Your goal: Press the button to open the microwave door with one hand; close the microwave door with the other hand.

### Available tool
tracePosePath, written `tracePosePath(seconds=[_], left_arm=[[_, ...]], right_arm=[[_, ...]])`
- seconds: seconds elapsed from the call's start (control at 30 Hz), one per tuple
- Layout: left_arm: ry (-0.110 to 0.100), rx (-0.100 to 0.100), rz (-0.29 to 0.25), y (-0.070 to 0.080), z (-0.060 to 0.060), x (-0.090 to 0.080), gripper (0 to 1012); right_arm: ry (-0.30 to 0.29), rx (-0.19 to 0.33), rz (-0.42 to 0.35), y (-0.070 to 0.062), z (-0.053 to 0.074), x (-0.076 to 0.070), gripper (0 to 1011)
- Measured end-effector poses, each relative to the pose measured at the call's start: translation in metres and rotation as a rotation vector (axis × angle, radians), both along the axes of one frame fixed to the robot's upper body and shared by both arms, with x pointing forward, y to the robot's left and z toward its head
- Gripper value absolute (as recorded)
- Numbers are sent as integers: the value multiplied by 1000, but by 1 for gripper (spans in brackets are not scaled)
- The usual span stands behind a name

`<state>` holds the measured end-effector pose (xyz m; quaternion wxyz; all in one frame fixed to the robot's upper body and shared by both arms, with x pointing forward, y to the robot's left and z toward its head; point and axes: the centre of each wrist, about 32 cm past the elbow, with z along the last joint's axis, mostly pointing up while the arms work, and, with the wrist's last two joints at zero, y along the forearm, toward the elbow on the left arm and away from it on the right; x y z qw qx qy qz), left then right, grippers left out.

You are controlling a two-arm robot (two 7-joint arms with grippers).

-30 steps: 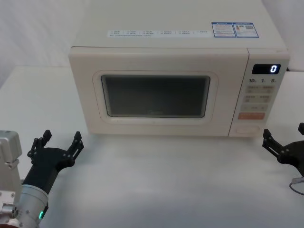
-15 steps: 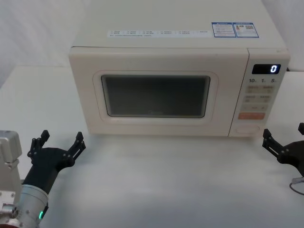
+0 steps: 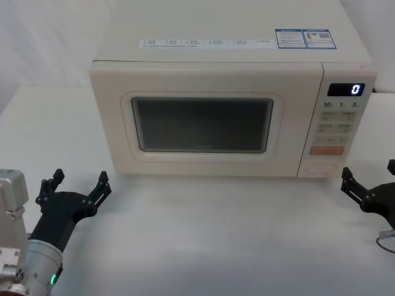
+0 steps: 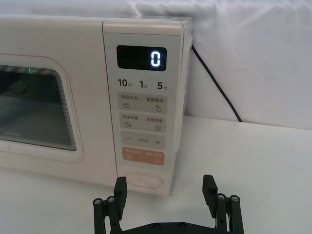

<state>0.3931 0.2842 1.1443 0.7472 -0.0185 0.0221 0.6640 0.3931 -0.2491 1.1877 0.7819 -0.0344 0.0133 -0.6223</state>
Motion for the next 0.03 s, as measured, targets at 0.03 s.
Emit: tracePosePath(seconds=[0.03], left_arm=[[0, 0, 0, 0, 0, 0, 1001]], right_arm=[[0, 0, 0, 0, 0, 0, 1002]])
